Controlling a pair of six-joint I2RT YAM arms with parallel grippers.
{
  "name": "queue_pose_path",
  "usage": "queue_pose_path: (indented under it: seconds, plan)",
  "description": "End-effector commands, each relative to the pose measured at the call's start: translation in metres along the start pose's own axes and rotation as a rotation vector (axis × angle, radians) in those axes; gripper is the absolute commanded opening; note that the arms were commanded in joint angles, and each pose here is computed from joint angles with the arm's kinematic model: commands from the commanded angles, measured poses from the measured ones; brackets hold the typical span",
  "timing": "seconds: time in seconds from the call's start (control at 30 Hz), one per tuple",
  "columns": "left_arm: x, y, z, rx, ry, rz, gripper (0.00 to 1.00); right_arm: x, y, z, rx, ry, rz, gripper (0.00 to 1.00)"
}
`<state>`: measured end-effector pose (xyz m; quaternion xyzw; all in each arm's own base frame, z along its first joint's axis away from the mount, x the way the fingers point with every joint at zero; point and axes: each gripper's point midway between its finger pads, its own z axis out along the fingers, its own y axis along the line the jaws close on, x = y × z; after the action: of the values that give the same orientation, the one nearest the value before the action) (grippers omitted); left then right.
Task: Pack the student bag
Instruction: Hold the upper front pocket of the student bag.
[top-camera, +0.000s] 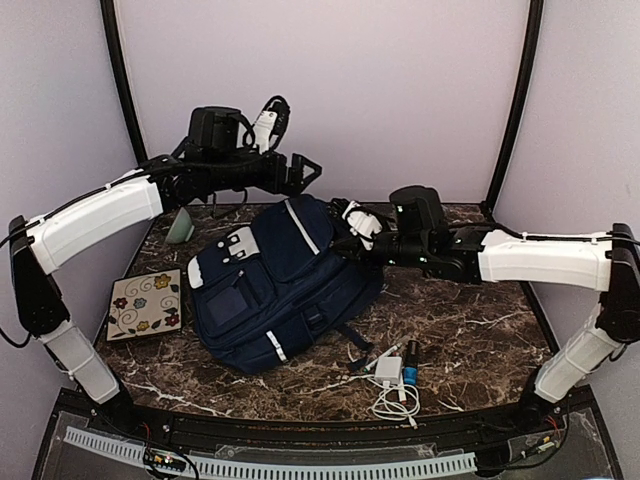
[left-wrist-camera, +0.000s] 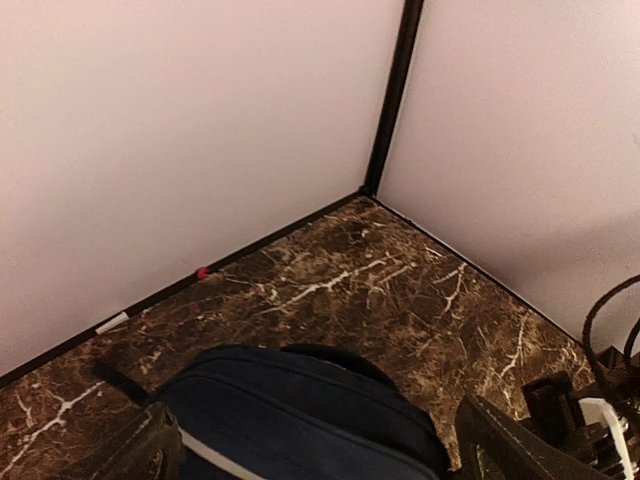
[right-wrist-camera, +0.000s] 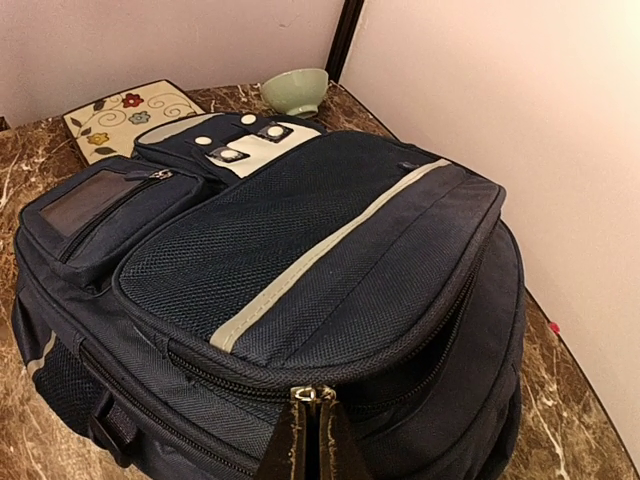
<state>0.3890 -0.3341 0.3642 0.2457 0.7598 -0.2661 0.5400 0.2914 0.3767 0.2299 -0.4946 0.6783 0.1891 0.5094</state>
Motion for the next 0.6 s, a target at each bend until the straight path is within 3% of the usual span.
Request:
queue_pose_path:
  seconds: [0.0, 0.23, 0.43, 0.57]
  plan:
    - [0.058, -0.015, 0.026, 0.031, 0.175, -0.023, 0.99, -0.061, 0.020, 0.004, -0.044, -0.222, -0.004, 0.00]
    - [0.097, -0.008, 0.050, -0.002, 0.283, -0.032, 0.99, -0.054, 0.038, 0.017, -0.049, -0.172, -0.051, 0.00]
    - [0.117, 0.006, 0.054, -0.089, 0.374, 0.080, 0.99, -0.057, 0.039, 0.025, -0.043, -0.159, -0.066, 0.00]
    - [0.112, 0.010, 0.045, -0.135, 0.384, 0.140, 0.87, -0.052, 0.040, 0.026, -0.044, -0.150, -0.062, 0.00]
